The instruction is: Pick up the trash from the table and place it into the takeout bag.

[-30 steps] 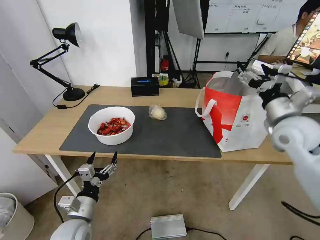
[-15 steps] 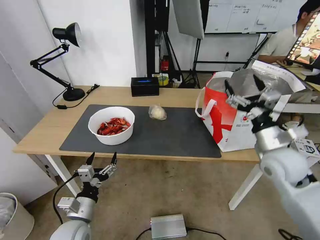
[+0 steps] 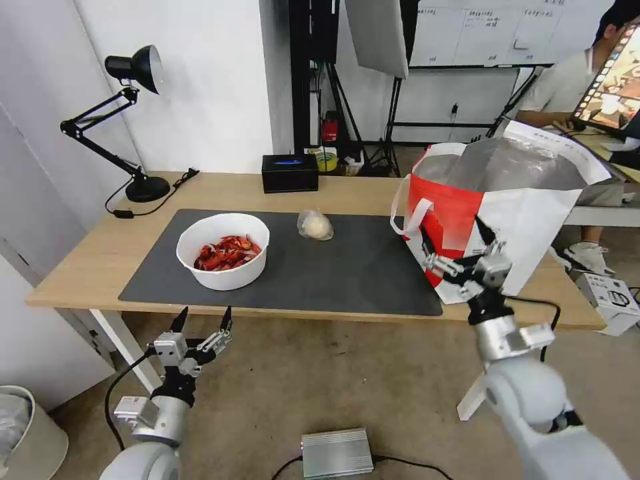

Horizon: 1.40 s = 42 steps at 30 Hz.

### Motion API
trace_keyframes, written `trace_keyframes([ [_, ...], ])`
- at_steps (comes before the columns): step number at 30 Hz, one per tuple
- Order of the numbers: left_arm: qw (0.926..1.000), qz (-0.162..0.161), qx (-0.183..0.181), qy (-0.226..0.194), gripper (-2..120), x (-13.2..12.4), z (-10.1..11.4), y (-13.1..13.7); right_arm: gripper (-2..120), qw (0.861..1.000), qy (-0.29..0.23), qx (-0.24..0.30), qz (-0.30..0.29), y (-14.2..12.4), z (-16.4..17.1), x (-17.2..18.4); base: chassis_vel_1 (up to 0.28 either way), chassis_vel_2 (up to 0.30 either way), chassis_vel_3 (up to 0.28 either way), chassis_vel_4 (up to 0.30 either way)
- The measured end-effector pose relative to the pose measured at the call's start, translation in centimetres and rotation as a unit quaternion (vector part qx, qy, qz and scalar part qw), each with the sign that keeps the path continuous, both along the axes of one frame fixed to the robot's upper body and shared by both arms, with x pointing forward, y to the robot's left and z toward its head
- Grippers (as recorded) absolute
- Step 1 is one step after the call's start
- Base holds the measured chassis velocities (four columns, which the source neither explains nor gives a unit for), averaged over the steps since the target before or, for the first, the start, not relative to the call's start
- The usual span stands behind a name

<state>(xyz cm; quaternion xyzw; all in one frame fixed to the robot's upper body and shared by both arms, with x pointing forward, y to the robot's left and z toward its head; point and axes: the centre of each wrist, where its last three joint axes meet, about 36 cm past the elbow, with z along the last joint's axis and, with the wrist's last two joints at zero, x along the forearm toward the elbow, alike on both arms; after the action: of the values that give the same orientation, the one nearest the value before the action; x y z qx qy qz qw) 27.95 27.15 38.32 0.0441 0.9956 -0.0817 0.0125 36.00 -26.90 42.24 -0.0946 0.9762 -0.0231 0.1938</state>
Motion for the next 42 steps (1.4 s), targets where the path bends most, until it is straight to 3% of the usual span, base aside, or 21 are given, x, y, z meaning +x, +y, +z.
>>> trace_keyframes([
  [10,1.0,0.0,0.0,0.0,100,0.1,-0.1,0.1,100,0.997,0.058,0.022,-0.051,2.1,-3.7,-4.2,0.0,0.0,0.0,0.0],
  [20,1.0,-0.001,-0.001,-0.003,100,0.1,0.1,0.0,100,0.987,0.132,0.045,-0.075,3.8,-4.1,-6.3,0.0,0.0,0.0,0.0],
  [42,0.9999,0.003,-0.001,-0.011,100,0.0,0.8,0.3,100,0.984,0.161,0.04,-0.064,5.5,-3.6,-7.8,0.0,0.0,0.0,0.0],
])
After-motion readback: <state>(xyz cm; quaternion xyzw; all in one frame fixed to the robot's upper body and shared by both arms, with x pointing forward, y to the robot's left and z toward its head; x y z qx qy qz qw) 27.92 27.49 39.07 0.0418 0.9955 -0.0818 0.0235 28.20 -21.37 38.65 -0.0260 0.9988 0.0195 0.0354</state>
